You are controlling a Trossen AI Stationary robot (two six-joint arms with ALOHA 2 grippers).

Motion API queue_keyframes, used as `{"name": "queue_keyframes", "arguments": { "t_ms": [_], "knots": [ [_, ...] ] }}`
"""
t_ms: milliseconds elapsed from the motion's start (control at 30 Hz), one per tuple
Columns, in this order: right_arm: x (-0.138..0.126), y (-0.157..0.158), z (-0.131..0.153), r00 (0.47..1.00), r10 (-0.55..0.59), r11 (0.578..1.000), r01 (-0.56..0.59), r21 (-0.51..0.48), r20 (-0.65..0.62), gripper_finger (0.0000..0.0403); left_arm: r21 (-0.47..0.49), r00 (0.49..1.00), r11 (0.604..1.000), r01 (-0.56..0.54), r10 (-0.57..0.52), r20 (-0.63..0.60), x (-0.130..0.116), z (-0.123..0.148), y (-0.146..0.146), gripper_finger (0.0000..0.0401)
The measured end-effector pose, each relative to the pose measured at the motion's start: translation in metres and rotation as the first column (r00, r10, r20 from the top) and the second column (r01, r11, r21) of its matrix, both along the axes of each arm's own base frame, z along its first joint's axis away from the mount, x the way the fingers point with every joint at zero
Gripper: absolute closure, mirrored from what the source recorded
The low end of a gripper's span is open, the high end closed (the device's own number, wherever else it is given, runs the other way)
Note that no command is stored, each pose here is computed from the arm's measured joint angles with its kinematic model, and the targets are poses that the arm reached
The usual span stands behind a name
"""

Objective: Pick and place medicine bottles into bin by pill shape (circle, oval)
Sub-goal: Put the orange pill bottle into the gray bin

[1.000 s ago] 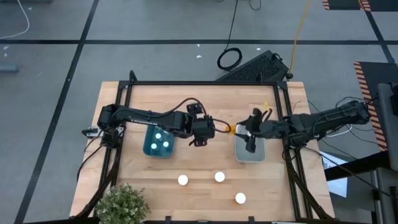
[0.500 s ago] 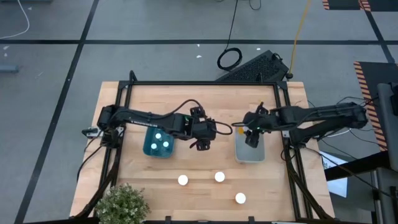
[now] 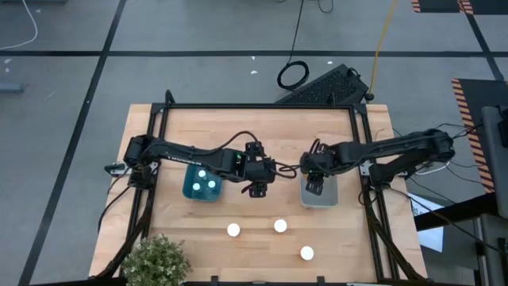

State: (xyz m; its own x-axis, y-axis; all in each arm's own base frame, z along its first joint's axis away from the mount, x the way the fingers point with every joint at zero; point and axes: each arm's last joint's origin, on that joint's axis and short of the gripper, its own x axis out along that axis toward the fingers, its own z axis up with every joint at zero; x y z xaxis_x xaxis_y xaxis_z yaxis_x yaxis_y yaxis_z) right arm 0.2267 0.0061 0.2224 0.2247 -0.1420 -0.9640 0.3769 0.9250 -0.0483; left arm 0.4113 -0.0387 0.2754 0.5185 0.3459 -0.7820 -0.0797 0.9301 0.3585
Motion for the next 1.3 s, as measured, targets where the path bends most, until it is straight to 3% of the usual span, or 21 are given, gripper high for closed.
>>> {"name": "queue_keyframes", "arguments": {
  "t_ms": [300,767,1067,1300],
  "knots": [
    [0.007,0.000,-0.020,0.999,0.026,1.000,-0.027,-0.006,-0.038,0.0193,-0.002,1.000,1.000,0.001,-0.001,0.014,0.001,0.001,0.000,0.0007],
    [0.009,0.001,-0.021,0.997,0.066,0.998,-0.066,0.014,-0.033,0.0190,-0.002,1.000,1.000,0.002,-0.002,0.020,0.002,0.001,0.000,0.0007],
    [0.009,0.001,-0.021,0.996,0.077,0.997,-0.076,0.011,-0.035,0.0141,-0.004,1.000,1.000,0.003,-0.003,0.020,0.002,0.001,0.000,0.0007],
    [0.005,0.002,-0.016,0.995,0.093,0.996,-0.093,0.008,-0.019,0.0133,-0.004,1.000,1.000,0.002,-0.002,0.019,0.002,0.001,0.000,0.0007]
  ]
}}
